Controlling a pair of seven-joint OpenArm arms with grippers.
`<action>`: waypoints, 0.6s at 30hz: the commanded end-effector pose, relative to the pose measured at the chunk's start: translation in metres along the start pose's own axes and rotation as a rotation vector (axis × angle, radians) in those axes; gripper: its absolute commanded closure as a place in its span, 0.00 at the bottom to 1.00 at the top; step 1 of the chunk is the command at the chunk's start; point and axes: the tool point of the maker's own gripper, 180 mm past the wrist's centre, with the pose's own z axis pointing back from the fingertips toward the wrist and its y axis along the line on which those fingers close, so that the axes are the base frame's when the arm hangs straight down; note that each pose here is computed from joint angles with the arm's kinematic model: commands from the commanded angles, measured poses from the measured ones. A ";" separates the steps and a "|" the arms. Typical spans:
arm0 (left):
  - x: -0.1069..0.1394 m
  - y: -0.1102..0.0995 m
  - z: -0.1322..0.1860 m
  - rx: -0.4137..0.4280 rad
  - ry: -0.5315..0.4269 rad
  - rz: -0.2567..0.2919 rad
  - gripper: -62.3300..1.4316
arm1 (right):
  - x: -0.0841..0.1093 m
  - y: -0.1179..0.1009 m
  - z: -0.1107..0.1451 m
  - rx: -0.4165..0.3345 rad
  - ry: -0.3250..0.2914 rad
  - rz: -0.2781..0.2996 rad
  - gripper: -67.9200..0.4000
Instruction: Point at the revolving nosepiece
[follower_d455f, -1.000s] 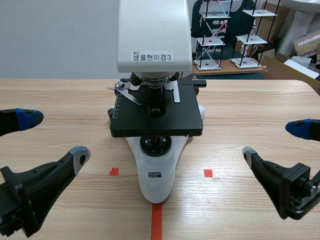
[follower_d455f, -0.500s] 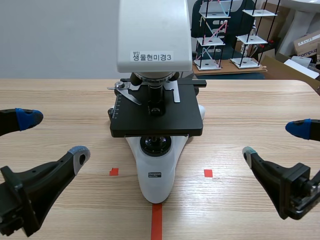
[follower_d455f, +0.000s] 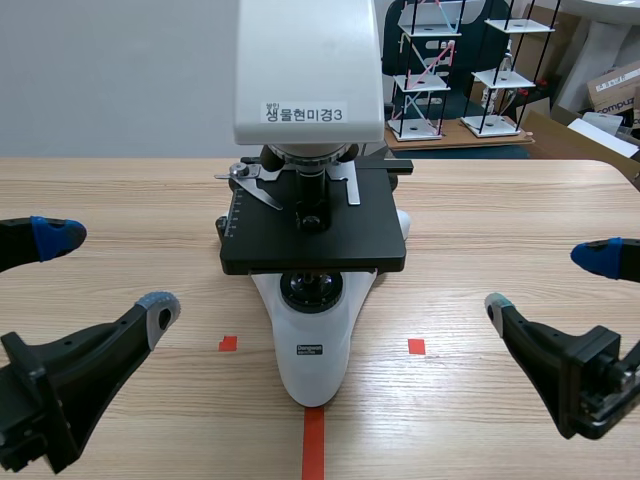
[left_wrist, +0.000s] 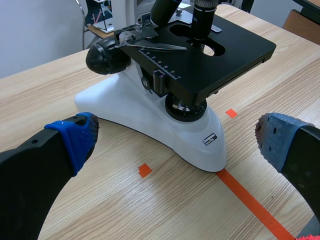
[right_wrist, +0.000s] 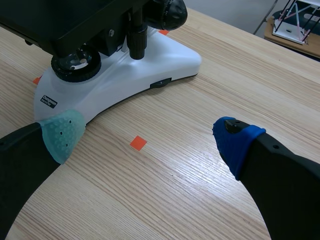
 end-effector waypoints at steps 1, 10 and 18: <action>0.007 -0.002 0.000 -0.004 -0.027 0.004 0.00 | 0.006 -0.002 0.001 -0.005 -0.022 0.005 0.17; 0.007 -0.002 0.000 -0.005 -0.025 -0.001 0.00 | 0.006 -0.002 0.001 -0.005 -0.021 0.010 0.48; 0.008 -0.002 0.000 -0.005 -0.028 0.000 0.00 | 0.032 -0.002 0.000 0.002 -0.154 0.081 1.00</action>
